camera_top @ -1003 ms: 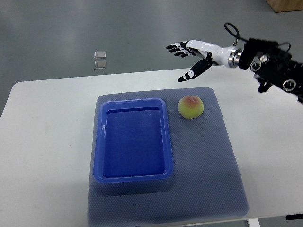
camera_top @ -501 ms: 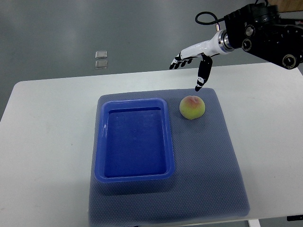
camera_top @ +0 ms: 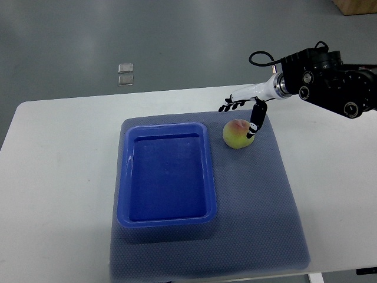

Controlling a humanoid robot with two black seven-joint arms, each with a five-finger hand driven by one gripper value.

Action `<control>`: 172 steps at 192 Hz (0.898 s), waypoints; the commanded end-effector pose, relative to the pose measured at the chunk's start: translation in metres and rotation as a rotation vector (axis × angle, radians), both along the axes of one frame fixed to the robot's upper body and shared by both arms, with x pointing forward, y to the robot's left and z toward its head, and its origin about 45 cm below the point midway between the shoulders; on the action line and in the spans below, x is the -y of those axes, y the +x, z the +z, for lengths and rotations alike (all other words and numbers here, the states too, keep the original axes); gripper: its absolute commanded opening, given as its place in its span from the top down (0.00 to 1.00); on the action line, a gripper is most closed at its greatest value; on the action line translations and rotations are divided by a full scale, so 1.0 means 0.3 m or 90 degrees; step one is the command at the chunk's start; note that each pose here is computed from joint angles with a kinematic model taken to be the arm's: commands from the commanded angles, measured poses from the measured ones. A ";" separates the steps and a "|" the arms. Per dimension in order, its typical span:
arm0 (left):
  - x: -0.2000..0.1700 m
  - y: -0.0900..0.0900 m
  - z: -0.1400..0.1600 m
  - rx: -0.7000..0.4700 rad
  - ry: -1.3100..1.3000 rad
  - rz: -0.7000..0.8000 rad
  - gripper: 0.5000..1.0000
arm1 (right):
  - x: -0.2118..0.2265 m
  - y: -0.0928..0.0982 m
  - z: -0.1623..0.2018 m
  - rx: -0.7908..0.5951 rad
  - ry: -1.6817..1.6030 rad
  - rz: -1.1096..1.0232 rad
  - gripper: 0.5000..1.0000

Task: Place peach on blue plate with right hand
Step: 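Lower the right hand onto the peach and close fingers around it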

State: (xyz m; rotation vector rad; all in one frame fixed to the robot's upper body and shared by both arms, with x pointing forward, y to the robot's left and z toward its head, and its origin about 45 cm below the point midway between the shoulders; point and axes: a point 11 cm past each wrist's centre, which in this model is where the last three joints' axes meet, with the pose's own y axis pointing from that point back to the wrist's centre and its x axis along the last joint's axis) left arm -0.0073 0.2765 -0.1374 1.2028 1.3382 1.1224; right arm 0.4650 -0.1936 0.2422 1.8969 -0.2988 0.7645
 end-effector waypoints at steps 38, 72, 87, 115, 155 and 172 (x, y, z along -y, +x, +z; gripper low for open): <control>-0.002 0.001 0.000 0.001 0.001 0.001 0.00 | -0.015 -0.015 -0.096 0.013 -0.005 -0.003 0.13; -0.002 0.001 0.000 0.001 0.001 0.001 0.00 | -0.006 -0.023 -0.150 0.010 -0.016 -0.007 0.14; -0.002 0.000 0.000 0.000 0.001 0.001 0.00 | -0.009 -0.026 -0.159 0.011 -0.018 -0.005 0.15; -0.004 0.000 0.000 0.000 0.002 0.001 0.00 | -0.007 -0.018 -0.165 0.036 -0.013 -0.011 0.82; -0.006 0.000 0.000 0.000 0.003 0.000 0.00 | 0.011 -0.009 -0.129 0.032 -0.023 -0.012 1.00; -0.006 0.000 0.000 0.000 0.003 0.000 0.00 | 0.001 0.014 -0.027 0.047 -0.015 0.000 1.00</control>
